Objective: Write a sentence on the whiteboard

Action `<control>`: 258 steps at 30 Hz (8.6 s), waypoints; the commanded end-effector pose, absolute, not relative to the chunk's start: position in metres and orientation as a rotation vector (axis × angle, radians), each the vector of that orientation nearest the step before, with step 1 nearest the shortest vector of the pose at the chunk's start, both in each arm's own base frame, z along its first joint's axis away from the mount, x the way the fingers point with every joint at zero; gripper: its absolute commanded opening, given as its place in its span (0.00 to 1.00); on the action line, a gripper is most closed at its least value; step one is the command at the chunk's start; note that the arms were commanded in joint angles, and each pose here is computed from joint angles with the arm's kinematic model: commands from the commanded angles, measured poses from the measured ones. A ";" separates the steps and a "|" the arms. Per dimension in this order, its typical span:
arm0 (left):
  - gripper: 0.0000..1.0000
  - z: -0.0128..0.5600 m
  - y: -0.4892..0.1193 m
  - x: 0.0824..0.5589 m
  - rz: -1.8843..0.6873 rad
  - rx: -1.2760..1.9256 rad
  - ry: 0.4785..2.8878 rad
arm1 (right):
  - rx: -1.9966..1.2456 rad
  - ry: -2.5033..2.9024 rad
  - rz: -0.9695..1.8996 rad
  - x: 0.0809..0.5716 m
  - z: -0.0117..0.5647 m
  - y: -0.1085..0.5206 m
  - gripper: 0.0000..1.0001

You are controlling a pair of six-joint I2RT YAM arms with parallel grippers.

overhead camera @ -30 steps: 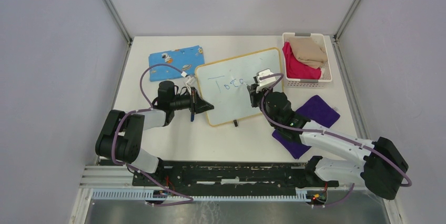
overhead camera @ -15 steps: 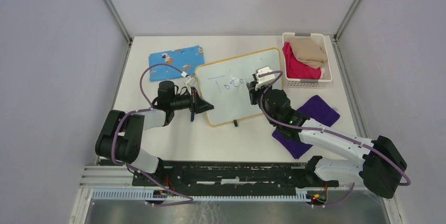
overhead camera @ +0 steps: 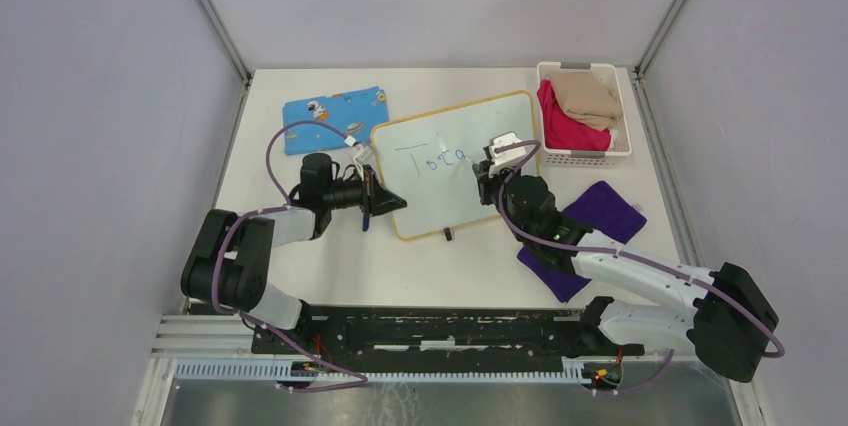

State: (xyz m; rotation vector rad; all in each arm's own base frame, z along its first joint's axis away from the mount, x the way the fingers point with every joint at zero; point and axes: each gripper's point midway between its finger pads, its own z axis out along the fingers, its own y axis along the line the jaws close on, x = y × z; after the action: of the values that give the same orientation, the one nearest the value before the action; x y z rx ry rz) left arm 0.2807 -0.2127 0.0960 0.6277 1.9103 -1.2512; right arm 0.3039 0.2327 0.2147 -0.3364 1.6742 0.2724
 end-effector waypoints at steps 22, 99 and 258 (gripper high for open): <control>0.17 0.090 -0.208 0.291 -1.128 0.671 1.914 | -0.265 1.567 0.286 0.320 0.269 0.232 0.00; 0.17 0.089 -0.212 0.291 -1.119 0.685 1.926 | -0.355 1.735 0.357 0.292 0.194 0.233 0.00; 0.18 0.084 -0.216 0.288 -1.092 0.712 1.962 | -0.220 1.737 0.433 0.319 0.237 0.206 0.00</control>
State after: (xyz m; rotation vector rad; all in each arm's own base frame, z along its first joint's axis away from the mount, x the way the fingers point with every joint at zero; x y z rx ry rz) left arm 0.2848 -0.2206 0.1006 0.6443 1.9400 -1.2130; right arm 0.3200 0.1948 0.2096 -0.2395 1.8127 0.3353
